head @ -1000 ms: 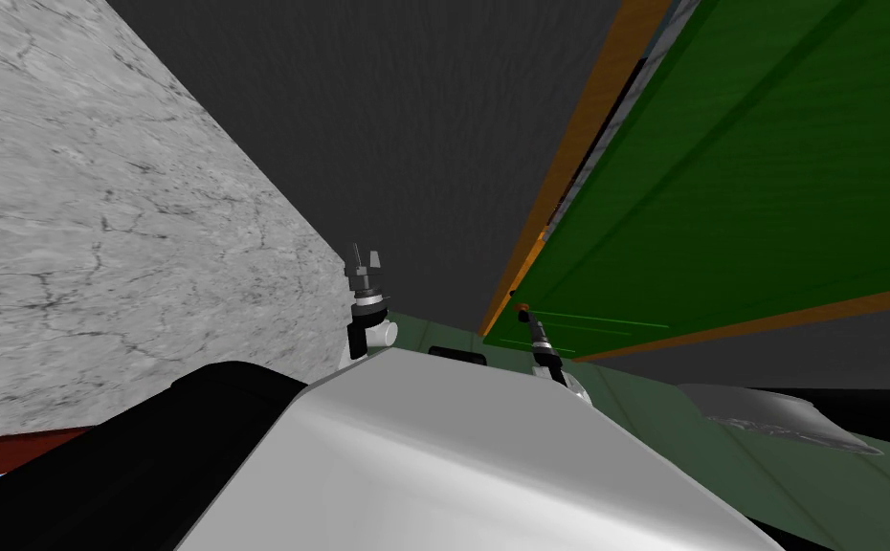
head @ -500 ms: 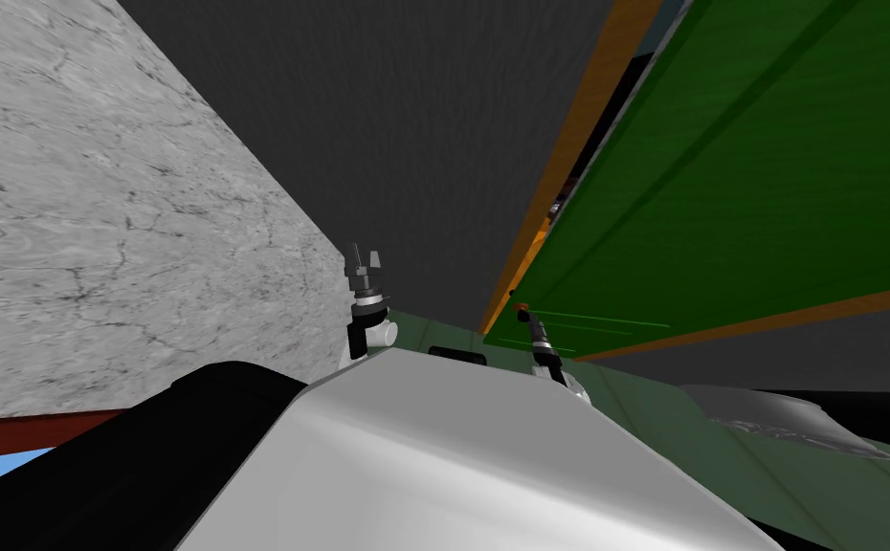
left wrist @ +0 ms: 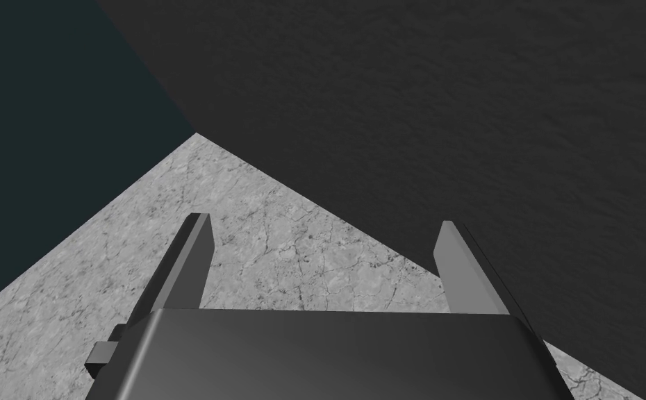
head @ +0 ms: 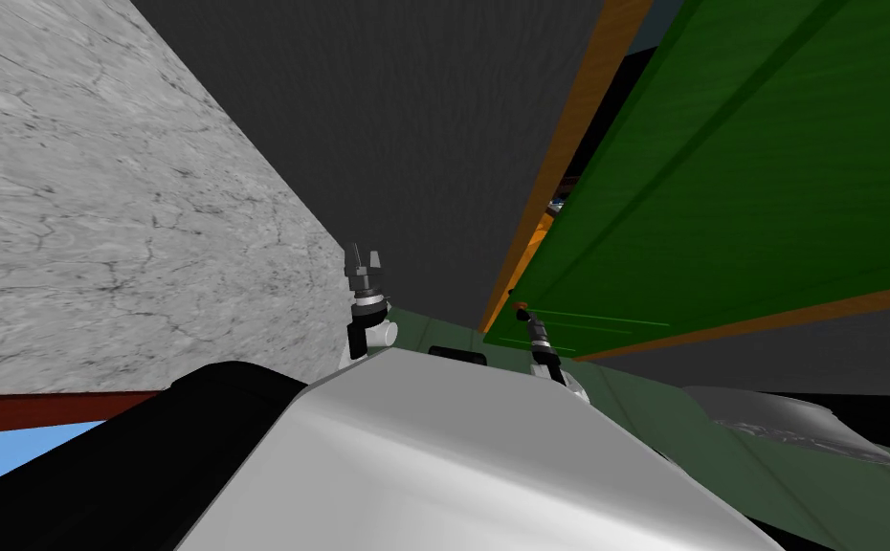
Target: Pull the door open
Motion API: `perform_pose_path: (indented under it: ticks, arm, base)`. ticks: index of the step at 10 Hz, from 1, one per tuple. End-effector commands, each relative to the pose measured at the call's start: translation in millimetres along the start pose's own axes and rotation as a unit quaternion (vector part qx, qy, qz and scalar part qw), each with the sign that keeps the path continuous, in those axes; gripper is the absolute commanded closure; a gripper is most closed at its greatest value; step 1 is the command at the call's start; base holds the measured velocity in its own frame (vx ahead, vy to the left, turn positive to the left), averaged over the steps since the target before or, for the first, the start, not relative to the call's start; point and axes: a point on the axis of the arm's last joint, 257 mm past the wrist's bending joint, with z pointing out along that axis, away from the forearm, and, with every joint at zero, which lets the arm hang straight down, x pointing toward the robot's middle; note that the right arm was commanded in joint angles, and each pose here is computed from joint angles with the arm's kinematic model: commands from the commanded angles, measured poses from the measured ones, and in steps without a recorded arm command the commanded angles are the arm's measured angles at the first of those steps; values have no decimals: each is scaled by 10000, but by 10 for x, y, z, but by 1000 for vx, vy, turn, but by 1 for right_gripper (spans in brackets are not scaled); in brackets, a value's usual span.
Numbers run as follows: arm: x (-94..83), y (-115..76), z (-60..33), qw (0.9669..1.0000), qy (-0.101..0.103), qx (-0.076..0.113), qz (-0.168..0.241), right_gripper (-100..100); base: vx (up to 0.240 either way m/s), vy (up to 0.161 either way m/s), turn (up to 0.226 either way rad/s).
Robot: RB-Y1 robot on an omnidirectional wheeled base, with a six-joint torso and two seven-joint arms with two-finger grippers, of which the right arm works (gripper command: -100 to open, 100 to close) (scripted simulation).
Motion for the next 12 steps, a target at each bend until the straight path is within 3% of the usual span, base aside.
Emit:
perform_pose_path:
  ticks: [1, 4, 7, 8, 11, 12]
  arm:
    - [176, 18, 10, 9996, 113, -42, 249, 100]
    - [183, 21, 31, 9973, 88, -35, 729, 100]
    - [183, 21, 31, 9971, 88, -35, 754, 100]
    - [186, 23, 42, 9949, 75, -31, 1006, 100]
    - [186, 23, 42, 9949, 75, -31, 1006, 100]
    - [190, 23, 52, 9920, 62, -27, 1257, 100]
  base:
    - [-35, -11, 31]
    - [-37, -21, 38]
    - [-25, -2, 11]
    - [-18, -13, 25]
    - [-13, -9, 18]
    - [-24, -4, 40]
